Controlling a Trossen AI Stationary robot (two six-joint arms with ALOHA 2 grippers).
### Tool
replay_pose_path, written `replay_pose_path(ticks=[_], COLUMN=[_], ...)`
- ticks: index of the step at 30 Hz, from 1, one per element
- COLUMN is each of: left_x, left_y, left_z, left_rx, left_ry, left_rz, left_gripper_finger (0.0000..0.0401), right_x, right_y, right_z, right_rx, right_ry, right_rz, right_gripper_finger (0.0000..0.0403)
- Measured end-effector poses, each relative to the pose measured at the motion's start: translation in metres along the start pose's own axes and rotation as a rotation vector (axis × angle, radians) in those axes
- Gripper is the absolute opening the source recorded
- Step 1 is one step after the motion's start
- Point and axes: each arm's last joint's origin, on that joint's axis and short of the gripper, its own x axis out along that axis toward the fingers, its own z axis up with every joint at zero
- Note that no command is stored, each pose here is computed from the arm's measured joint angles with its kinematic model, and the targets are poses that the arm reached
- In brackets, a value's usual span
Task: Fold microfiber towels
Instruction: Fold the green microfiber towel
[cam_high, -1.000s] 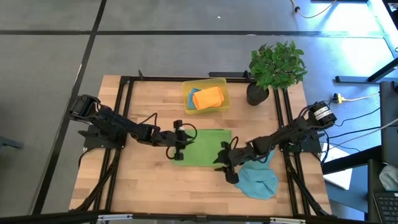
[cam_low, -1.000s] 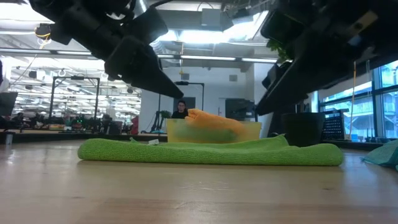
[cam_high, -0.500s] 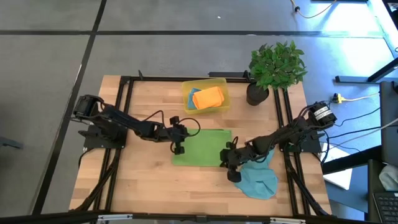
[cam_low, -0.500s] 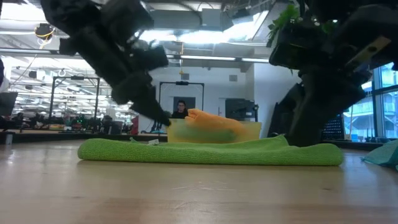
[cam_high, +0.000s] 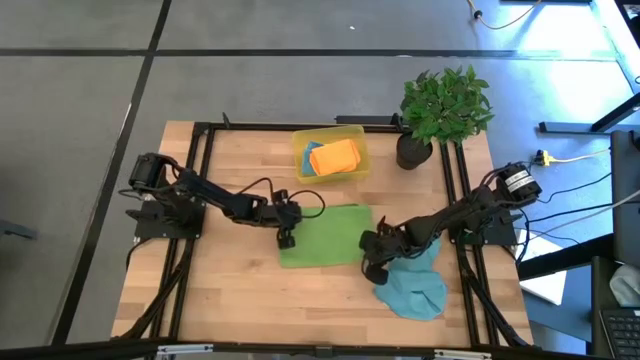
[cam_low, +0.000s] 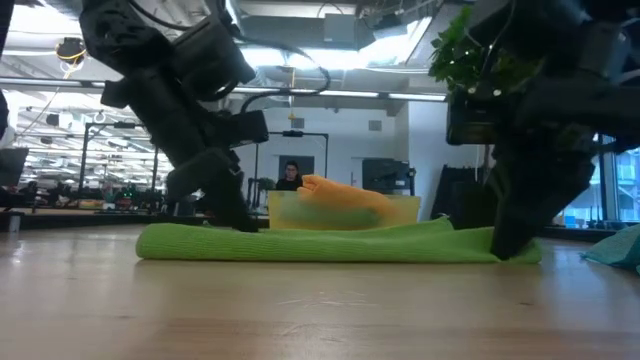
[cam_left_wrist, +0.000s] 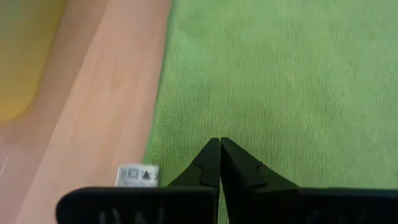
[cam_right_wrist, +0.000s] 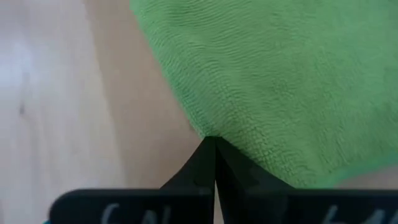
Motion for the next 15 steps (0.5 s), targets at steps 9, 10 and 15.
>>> replay_pose_path(ticks=[9, 10, 15], left_x=[-0.003, -0.003, -0.004], left_y=[0.0, -0.001, -0.011], left_z=[-0.013, -0.012, -0.01], left_rx=[-0.074, -0.076, -0.07], left_ry=[0.142, 0.13, 0.117], left_rz=[0.014, 0.006, -0.128], left_gripper_finger=[0.0001, 0.0001, 0.0001], right_x=[0.001, 0.001, 0.001], right_y=[-0.011, -0.012, -0.018], right_z=[0.006, 0.007, 0.01], right_rx=[0.057, 0.059, 0.053], right_ry=[-0.035, -0.036, -0.036], right_rz=[-0.079, -0.081, -0.099], right_gripper_finger=[0.0009, 0.0009, 0.0005])
